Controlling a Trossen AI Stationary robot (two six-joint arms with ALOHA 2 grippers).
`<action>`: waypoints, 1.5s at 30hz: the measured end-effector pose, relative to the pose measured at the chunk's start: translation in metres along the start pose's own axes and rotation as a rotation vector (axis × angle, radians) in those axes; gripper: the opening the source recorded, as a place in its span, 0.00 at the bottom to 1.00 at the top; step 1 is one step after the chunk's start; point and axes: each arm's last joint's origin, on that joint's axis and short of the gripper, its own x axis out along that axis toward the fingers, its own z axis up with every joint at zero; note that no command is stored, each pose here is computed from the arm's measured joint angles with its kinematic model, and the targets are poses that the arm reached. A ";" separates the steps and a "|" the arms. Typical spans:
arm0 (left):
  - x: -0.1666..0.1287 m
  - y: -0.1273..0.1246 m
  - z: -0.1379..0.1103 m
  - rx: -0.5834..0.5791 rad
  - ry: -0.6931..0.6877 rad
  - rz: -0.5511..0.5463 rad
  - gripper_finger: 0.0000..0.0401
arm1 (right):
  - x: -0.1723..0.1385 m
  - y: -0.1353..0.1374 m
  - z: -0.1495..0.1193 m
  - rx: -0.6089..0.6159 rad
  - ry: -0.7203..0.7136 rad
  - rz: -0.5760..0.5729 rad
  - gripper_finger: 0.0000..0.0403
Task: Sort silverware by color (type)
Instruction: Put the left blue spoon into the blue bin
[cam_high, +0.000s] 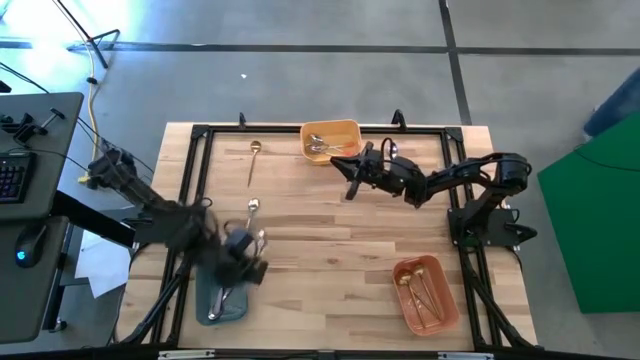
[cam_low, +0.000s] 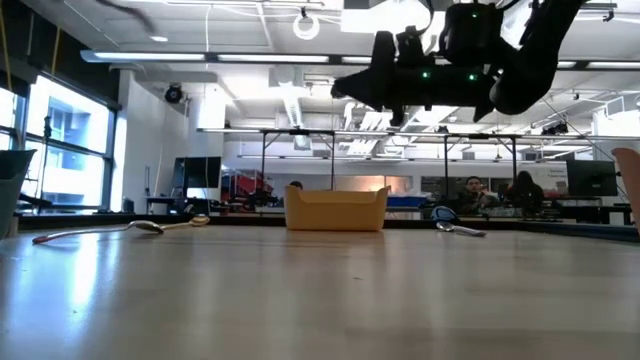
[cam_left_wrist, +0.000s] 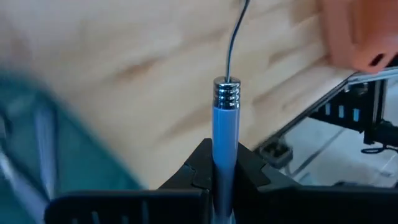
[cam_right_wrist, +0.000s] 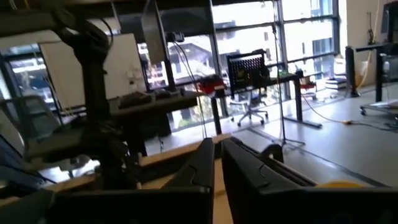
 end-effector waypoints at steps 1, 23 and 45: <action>0.000 0.003 -0.011 -0.040 0.022 0.011 0.03 | 0.000 -0.001 -0.001 -0.002 0.012 -0.004 0.04; 0.047 0.052 -0.072 -0.155 0.063 0.468 0.03 | 0.000 -0.009 -0.004 -0.002 0.043 -0.036 0.00; 0.066 0.091 -0.074 -0.106 0.084 0.562 0.04 | 0.000 -0.010 -0.008 -0.005 0.084 -0.043 0.00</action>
